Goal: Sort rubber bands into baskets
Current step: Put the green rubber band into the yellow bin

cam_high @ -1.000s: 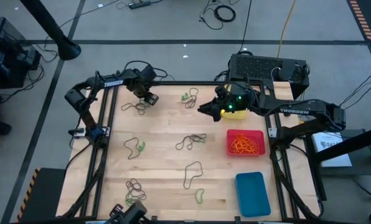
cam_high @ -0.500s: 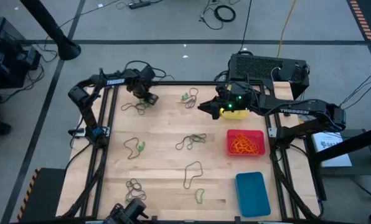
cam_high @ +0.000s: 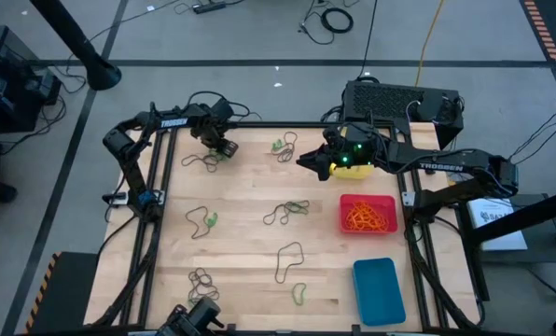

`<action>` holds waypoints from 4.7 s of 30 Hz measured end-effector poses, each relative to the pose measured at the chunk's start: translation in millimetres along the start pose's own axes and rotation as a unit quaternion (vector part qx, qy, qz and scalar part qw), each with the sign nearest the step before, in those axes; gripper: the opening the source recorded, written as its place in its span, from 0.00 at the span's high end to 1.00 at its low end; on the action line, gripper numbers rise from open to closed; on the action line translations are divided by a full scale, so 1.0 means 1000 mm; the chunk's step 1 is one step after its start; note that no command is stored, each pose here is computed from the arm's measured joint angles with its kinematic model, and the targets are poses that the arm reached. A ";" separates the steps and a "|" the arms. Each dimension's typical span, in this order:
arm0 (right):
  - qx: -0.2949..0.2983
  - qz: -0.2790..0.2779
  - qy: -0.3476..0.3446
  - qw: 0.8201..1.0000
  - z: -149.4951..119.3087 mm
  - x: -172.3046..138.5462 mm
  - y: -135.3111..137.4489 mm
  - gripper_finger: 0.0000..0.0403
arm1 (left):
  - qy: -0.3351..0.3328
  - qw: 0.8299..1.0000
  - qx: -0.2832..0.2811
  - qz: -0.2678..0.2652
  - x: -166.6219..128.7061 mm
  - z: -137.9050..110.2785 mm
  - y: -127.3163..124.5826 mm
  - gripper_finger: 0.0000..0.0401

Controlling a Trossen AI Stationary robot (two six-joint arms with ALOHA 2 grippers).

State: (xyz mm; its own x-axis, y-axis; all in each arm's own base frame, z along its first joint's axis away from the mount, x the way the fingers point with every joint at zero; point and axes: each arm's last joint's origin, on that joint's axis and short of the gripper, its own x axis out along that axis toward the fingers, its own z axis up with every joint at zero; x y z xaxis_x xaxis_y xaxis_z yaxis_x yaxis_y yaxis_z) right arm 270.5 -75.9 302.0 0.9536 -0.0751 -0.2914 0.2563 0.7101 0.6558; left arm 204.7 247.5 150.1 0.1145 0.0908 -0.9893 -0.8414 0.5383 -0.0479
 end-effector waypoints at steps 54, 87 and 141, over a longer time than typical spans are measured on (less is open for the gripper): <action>-0.022 0.010 -0.013 1.000 0.001 -0.012 0.012 0.58 | -0.312 0.905 0.099 -0.272 -0.091 -0.008 -0.130 1.00; -0.008 -0.367 0.107 0.924 -0.037 -0.120 -0.020 0.58 | -0.318 0.835 0.175 -0.414 0.000 0.144 -0.317 0.93; 0.068 -0.271 0.029 0.960 -0.016 -0.050 -0.025 0.58 | -0.029 0.974 0.214 -0.072 -0.028 0.138 -0.149 0.67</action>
State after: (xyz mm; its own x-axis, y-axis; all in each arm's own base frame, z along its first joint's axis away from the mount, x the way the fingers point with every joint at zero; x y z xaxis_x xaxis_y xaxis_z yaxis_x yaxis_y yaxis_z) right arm 213.7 -79.1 289.1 0.6651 -0.3655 -0.6512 0.7341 0.4798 0.4805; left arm 400.1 280.3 204.2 0.2551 0.0280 -0.9665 -0.5193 0.8471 -0.1125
